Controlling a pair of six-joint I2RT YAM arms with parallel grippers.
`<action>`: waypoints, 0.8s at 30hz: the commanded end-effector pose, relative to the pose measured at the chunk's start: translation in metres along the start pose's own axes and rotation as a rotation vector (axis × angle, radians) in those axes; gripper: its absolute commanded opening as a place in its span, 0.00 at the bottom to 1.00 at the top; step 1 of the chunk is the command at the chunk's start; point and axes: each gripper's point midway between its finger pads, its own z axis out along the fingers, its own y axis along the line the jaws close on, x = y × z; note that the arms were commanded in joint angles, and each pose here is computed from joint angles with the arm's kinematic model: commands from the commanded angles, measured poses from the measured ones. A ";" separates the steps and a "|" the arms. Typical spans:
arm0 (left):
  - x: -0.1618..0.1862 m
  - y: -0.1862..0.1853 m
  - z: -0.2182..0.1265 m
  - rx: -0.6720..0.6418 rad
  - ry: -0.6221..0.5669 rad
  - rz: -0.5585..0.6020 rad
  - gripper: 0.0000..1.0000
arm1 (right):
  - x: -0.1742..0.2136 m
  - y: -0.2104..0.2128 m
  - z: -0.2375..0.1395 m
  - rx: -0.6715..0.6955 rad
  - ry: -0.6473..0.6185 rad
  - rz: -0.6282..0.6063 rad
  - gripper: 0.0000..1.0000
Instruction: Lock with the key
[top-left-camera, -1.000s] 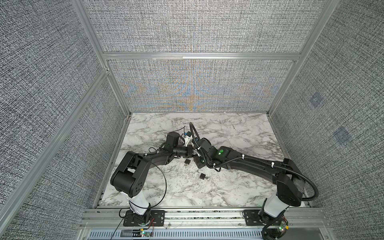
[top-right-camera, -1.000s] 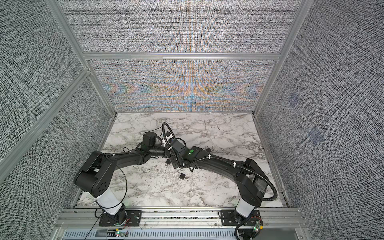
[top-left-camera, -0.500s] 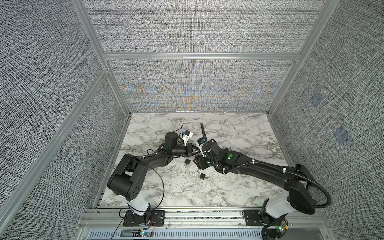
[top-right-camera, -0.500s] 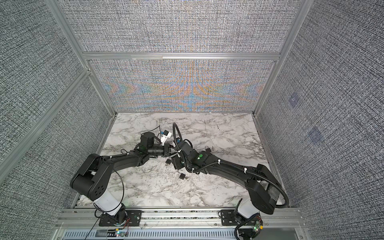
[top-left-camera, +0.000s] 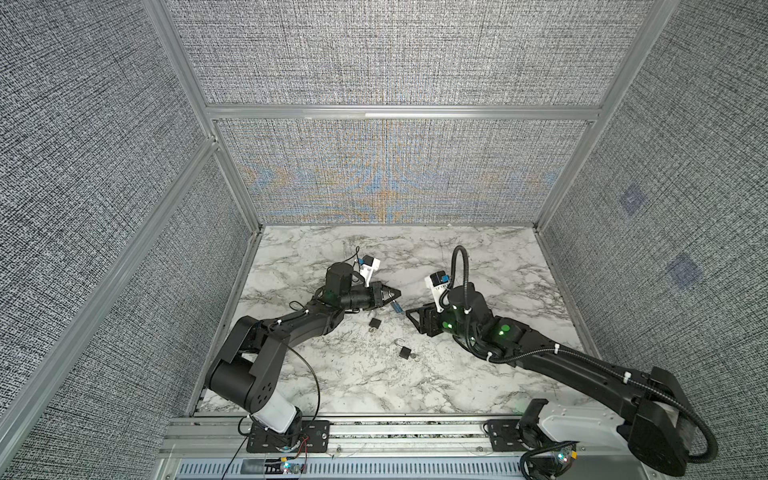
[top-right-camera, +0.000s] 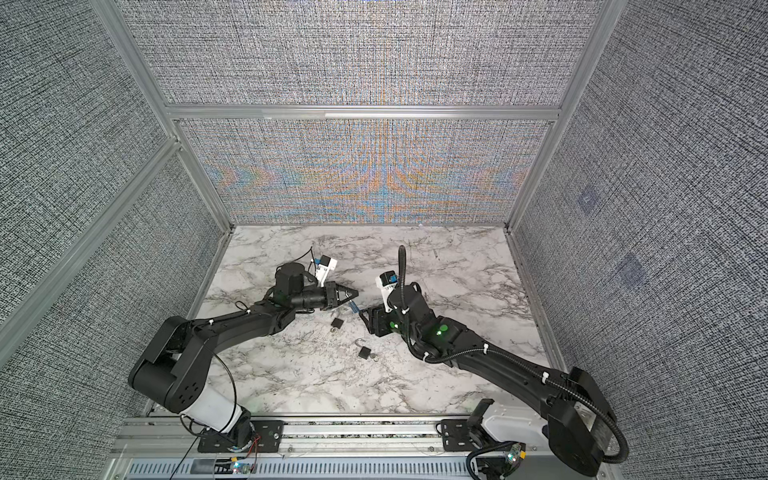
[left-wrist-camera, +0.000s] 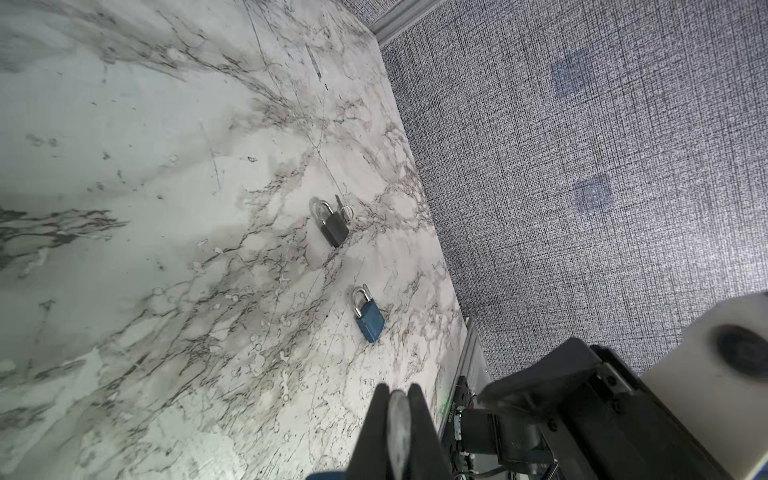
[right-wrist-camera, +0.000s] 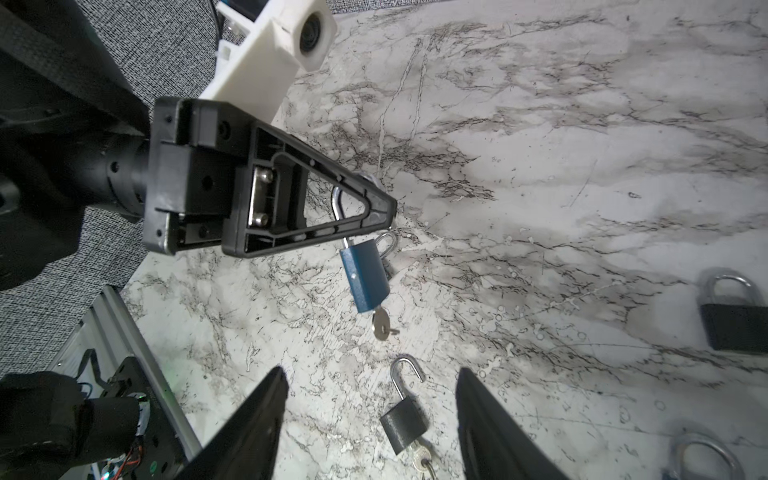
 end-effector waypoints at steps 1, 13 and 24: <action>-0.013 -0.008 -0.002 0.015 -0.053 0.008 0.00 | -0.009 -0.002 -0.004 -0.030 -0.055 0.041 0.64; -0.026 -0.024 -0.011 0.012 -0.132 -0.040 0.00 | -0.008 0.010 0.003 -0.158 -0.058 -0.057 0.64; -0.026 -0.035 -0.014 0.003 -0.124 -0.056 0.00 | -0.021 0.015 0.012 -0.182 -0.123 -0.124 0.64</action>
